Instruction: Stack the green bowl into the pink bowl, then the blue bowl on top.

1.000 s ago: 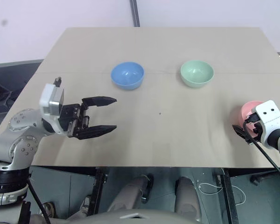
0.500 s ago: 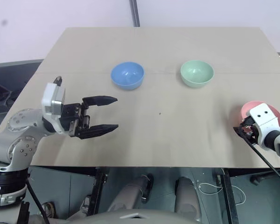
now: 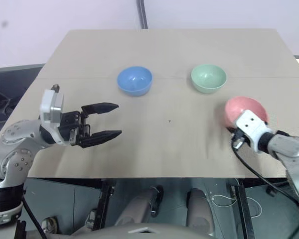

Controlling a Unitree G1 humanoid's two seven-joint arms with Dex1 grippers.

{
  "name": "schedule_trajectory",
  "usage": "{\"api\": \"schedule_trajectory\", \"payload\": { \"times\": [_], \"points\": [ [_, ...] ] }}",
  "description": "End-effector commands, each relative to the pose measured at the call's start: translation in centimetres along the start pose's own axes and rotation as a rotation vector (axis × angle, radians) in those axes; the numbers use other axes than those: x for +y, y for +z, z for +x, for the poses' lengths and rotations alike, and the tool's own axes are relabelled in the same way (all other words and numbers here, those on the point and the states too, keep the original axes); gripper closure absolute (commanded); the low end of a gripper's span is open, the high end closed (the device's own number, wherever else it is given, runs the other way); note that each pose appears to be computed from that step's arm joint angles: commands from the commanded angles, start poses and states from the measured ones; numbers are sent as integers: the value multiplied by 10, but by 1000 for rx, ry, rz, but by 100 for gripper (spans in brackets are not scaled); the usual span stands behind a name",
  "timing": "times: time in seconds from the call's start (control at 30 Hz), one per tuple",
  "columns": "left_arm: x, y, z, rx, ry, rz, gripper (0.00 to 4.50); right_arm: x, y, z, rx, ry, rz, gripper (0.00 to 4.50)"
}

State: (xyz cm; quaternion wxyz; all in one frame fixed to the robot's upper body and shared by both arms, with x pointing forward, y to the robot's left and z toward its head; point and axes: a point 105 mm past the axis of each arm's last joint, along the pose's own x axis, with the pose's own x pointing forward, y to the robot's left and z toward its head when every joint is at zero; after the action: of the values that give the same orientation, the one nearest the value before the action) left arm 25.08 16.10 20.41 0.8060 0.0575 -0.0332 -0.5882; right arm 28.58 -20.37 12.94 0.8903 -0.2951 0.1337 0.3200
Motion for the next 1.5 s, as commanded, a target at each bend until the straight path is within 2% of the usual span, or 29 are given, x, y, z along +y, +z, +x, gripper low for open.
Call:
{"api": "schedule_trajectory", "payload": {
  "times": [0.03,0.23,0.37,0.5,0.67,0.87,0.93,0.97,1.0,1.03,1.07,1.17,1.3,1.37,1.5],
  "points": [
    [0,11,-4,-10,23,60,0,23,32,17,-115,95,-85,445],
    [-2,8,-14,8,58,64,0,52,53,47,-195,209,-163,445],
    [-3,8,-14,11,58,68,0,50,49,60,-147,192,-214,445],
    [-4,7,-15,6,68,66,0,48,51,56,-150,203,-245,445],
    [-8,2,-13,7,65,56,0,68,66,63,-185,287,-283,445],
    [-9,1,-12,-2,70,57,0,53,55,59,-85,281,-285,445],
    [-10,0,-13,-2,71,53,0,56,57,54,-96,322,-247,360],
    [-10,-1,-12,-3,71,51,0,61,58,52,-101,354,-247,341],
    [-10,-1,-12,-4,71,50,0,64,59,51,-103,375,-250,284],
    [-10,-2,-12,-6,71,48,0,68,60,50,-109,387,-250,258],
    [-11,-2,-12,-7,71,48,0,69,63,48,-121,392,-249,194],
    [-10,-2,-12,-15,72,47,0,61,81,39,-191,362,-214,75],
    [-9,-3,-12,-25,82,45,0,38,117,16,-349,367,-141,75],
    [-7,-3,-12,-27,86,48,0,13,129,12,-383,303,-178,75],
    [-5,-1,-10,-39,99,63,0,-60,113,34,-247,79,-412,75]
  ]
}}
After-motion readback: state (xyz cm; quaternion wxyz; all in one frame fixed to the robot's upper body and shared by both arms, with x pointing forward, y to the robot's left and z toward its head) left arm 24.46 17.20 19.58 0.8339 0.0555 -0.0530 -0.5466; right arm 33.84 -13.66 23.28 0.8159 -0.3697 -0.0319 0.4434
